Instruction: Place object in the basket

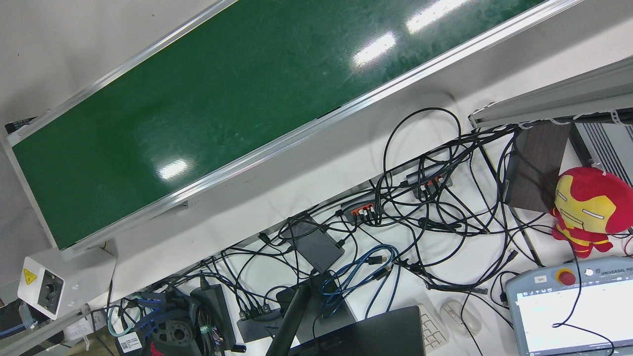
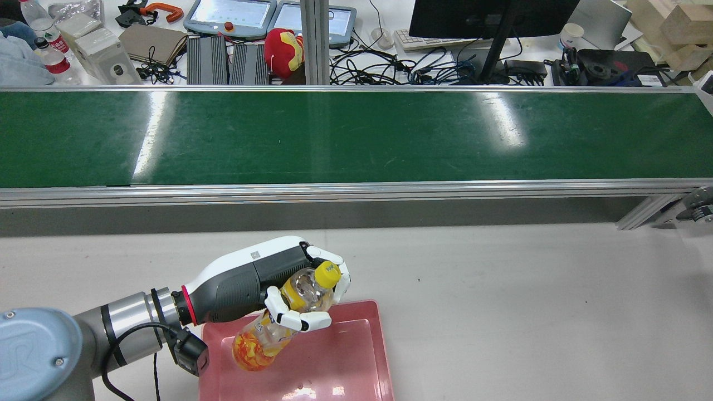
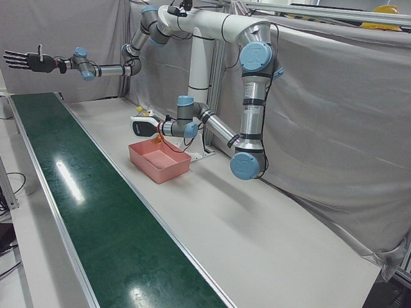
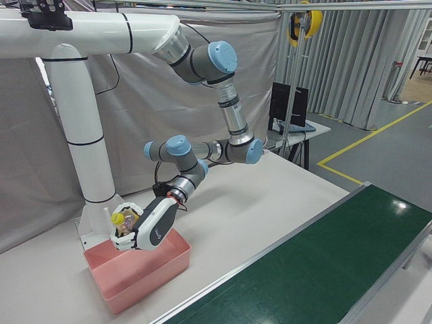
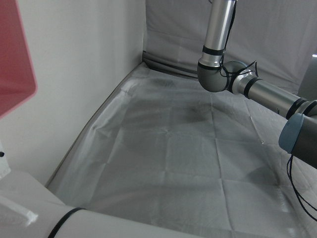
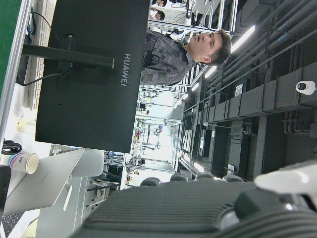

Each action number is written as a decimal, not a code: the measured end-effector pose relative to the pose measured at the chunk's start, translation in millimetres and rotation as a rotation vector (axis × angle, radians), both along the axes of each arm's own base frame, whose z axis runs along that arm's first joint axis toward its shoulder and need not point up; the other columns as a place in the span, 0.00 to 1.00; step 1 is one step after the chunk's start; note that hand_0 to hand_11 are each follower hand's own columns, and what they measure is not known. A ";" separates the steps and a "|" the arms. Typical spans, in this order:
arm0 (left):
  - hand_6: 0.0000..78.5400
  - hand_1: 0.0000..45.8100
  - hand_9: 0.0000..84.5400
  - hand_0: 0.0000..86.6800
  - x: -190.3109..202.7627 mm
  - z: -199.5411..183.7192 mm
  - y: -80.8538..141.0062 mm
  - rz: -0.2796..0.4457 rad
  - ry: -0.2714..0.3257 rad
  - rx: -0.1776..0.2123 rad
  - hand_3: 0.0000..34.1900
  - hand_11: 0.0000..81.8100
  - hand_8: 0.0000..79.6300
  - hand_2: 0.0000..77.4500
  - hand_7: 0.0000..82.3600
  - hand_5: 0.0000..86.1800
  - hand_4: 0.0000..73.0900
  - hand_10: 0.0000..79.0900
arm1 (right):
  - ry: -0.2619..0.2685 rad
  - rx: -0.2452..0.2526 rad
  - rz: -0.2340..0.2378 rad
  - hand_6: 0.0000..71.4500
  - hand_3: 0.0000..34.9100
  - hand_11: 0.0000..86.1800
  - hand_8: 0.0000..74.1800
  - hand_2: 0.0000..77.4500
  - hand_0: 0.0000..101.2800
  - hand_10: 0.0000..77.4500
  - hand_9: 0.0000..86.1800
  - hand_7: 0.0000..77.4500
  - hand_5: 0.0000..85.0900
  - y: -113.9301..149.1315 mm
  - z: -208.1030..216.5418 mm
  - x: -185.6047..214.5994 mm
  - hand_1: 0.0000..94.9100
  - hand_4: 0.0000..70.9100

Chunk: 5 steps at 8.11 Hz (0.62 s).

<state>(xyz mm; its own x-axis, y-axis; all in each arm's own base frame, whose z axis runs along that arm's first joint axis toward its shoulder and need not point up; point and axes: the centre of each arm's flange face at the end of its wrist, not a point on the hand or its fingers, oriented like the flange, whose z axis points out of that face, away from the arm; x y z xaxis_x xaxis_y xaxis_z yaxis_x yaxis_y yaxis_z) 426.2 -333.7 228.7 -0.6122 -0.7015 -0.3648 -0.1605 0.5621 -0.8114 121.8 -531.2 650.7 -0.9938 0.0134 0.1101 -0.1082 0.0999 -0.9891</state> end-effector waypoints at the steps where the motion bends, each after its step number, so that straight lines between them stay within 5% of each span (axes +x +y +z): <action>1: 0.70 0.04 0.70 0.56 19.9 2.6 23.2 0.022 -0.010 -0.005 0.00 0.73 0.88 0.61 0.75 0.63 0.65 0.82 | 0.000 0.000 0.000 0.00 0.01 0.00 0.00 0.01 0.00 0.00 0.00 0.01 0.00 0.0 0.2 0.0 0.00 0.00; 4: 0.70 0.04 0.71 0.56 52.4 23.9 47.4 0.019 -0.096 -0.016 0.00 0.73 0.86 0.61 0.75 0.63 0.65 0.82 | 0.000 -0.001 -0.001 0.00 0.01 0.00 0.00 0.01 0.00 0.00 0.00 0.01 0.00 -0.1 0.4 -0.7 0.00 0.00; 5: 0.63 0.07 0.72 0.56 53.2 28.0 47.6 0.014 -0.119 -0.015 0.00 0.73 0.63 0.61 0.70 0.63 0.65 0.82 | 0.000 -0.002 -0.001 0.00 0.01 0.00 0.00 0.01 0.00 0.00 0.00 0.01 0.00 -0.1 0.8 -0.7 0.00 0.00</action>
<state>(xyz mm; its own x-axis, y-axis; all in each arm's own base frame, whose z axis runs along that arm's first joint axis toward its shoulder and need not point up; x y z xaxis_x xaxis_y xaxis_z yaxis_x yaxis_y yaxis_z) 479.5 -286.0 256.7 -0.5553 -0.7154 -0.4241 -0.0700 0.5484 -0.8333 121.1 -531.2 651.5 -0.9938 0.0149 0.1101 -0.1081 0.0985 -0.9893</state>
